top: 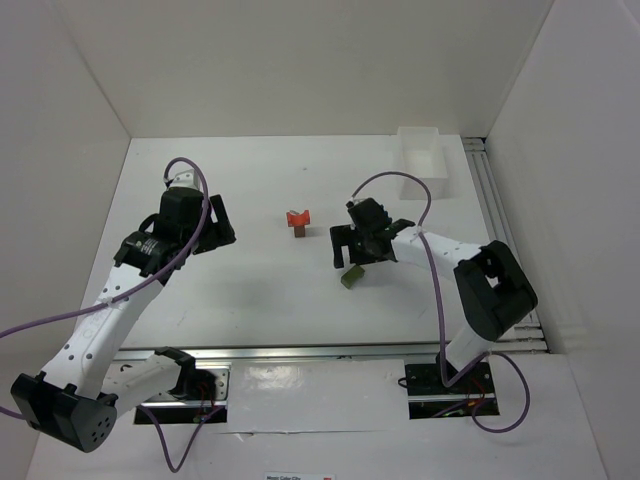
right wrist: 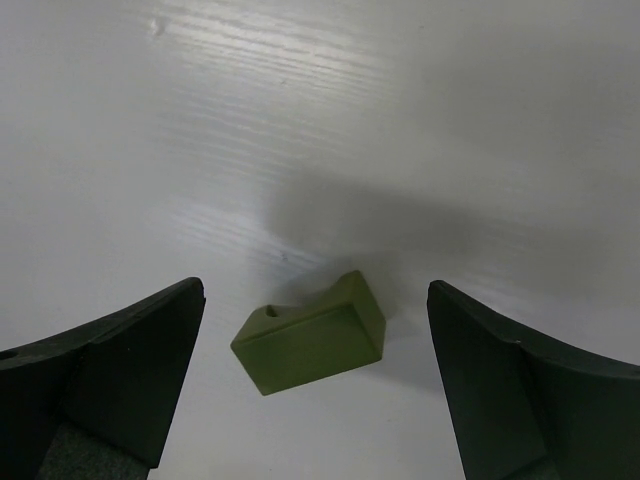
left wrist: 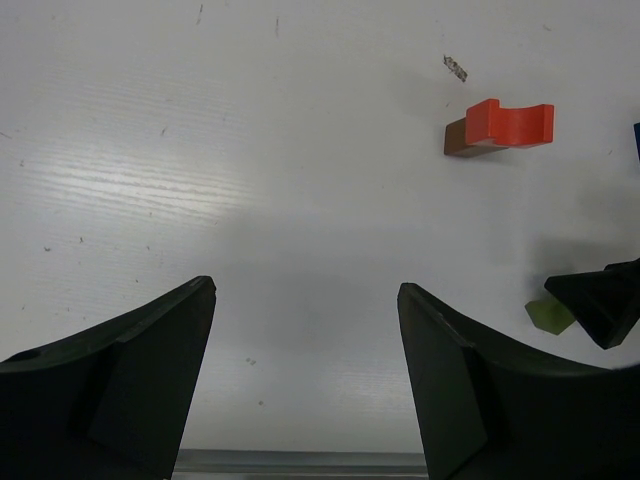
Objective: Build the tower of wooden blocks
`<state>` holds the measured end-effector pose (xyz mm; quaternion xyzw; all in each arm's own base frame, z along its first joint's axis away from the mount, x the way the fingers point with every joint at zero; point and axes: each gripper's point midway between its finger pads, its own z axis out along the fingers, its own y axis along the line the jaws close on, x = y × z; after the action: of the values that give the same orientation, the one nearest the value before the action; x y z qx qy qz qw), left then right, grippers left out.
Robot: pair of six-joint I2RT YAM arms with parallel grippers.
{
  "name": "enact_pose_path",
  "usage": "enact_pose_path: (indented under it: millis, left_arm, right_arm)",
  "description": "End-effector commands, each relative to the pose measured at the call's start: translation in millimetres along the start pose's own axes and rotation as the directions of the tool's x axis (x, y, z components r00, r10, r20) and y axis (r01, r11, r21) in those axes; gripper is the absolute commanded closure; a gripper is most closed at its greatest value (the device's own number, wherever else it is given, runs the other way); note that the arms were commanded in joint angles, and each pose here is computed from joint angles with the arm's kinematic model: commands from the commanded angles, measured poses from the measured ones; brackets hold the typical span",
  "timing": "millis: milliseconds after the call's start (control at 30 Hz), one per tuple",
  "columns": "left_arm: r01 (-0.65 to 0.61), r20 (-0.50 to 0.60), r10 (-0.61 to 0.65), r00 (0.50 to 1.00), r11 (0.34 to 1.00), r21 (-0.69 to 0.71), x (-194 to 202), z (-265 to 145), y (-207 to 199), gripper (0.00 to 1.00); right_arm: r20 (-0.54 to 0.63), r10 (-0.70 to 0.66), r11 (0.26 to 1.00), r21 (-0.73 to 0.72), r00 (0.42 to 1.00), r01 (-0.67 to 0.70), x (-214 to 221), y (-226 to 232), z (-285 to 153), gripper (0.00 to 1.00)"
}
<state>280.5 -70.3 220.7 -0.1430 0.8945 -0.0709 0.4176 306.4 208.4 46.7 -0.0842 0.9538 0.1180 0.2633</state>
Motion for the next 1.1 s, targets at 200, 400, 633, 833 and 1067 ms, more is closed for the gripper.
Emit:
enact_pose_path:
  millis: [200,400,633,833,1067]
  left_arm:
    - [0.000,0.036,-0.001,0.999,1.000,0.015,-9.6,-3.6,-2.0,0.14]
    - [0.002,0.044,-0.003,0.999,1.000,0.020,-12.8,-5.3,-3.4,0.14]
    - [0.002,0.035,-0.003,0.999,0.999,0.035,-11.2,-5.7,-6.2,0.14]
    - [0.003,0.043,-0.005,0.999,0.999,0.040,-14.4,-7.5,-7.6,0.14]
    - [0.003,0.038,-0.005,0.999,0.999,0.048,-13.6,-7.7,-9.0,0.14]
  right_arm:
    - [0.027,-0.062,0.973,-0.221,0.998,0.066,-7.3,42.6,-21.3,0.00]
    - [-0.009,-0.113,0.965,-0.239,0.994,0.107,5.6,52.1,-28.6,0.00]
    - [-0.009,-0.158,0.966,-0.210,0.987,0.153,12.0,57.6,-33.5,0.00]
    - [0.122,-0.109,0.993,-0.034,0.986,0.114,-15.5,29.4,-46.0,0.00]
    - [0.076,-0.088,0.994,-0.059,0.993,0.092,-5.5,19.2,-29.2,0.00]
